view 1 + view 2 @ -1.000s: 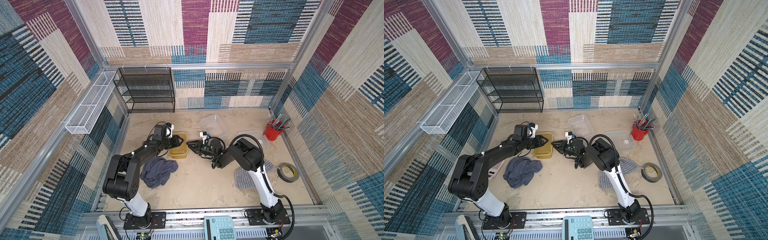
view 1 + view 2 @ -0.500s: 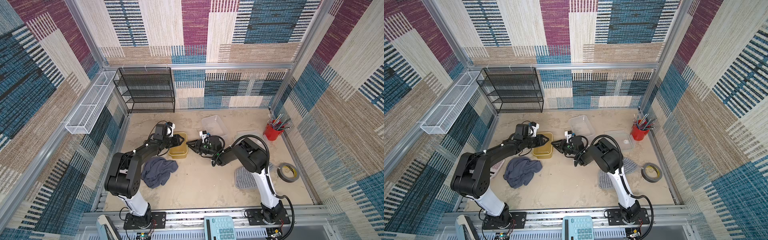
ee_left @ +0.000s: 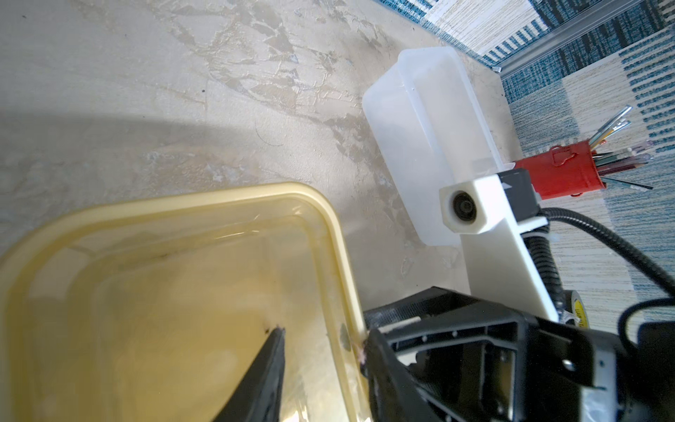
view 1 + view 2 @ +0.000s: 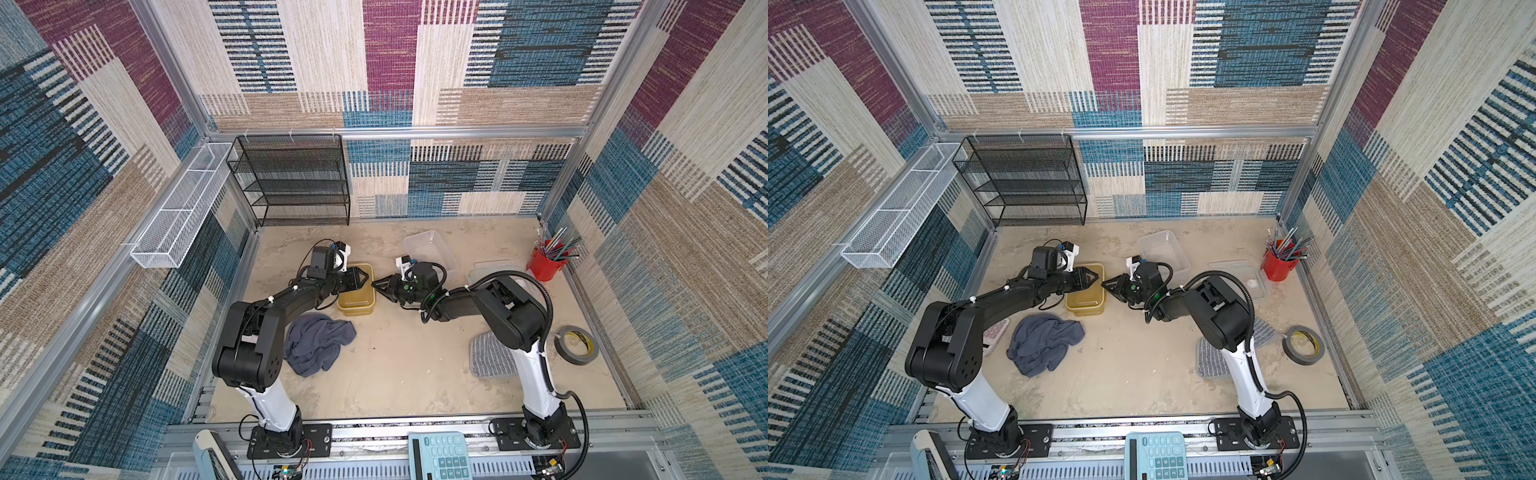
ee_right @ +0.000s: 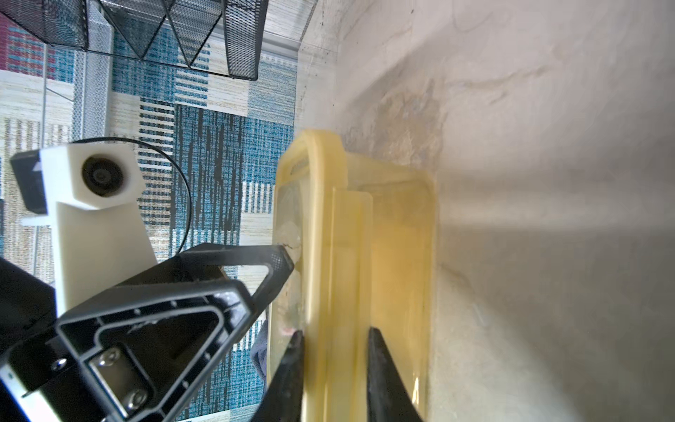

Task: Wipe the insides of the lunch boxes
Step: Open the fastener of the lunch box.

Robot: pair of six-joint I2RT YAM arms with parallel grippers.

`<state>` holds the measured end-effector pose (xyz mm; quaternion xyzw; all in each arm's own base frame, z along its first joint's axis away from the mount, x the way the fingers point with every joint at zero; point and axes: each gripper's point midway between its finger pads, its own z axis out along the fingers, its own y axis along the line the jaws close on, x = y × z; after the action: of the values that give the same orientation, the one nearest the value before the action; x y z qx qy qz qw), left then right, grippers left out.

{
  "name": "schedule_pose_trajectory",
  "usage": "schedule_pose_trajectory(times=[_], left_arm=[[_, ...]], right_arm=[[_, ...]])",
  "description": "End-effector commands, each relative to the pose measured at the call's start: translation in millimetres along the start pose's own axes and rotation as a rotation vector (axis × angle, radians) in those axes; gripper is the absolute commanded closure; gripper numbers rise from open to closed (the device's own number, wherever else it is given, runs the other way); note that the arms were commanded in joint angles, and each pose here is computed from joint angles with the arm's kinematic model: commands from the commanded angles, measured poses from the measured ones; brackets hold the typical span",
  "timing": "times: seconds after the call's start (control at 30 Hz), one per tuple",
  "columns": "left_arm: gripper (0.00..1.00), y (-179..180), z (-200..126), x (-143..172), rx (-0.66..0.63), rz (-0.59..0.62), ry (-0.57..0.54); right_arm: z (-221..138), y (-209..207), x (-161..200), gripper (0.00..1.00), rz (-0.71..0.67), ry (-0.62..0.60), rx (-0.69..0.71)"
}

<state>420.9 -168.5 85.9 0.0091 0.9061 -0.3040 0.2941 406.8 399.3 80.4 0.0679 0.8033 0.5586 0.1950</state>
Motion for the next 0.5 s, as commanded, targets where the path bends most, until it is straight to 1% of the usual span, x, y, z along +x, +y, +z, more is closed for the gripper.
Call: schedule_pose_trajectory(times=[0.0, 0.27, 0.47], left_arm=[[0.59, 54.4, -5.1, 79.3, -0.248, -0.118, 0.273], [0.59, 58.2, -4.1, 84.0, -0.262, -0.116, 0.285], [0.59, 54.7, -3.6, 84.7, -0.245, -0.119, 0.290]], right_arm=[[-0.7, -7.4, -8.2, 1.00, -0.071, -0.027, 0.093], [-2.9, -15.4, -12.8, 1.00, -0.086, -0.031, 0.184], [-3.4, -14.1, -12.6, 1.00, -0.088, -0.034, 0.171]])
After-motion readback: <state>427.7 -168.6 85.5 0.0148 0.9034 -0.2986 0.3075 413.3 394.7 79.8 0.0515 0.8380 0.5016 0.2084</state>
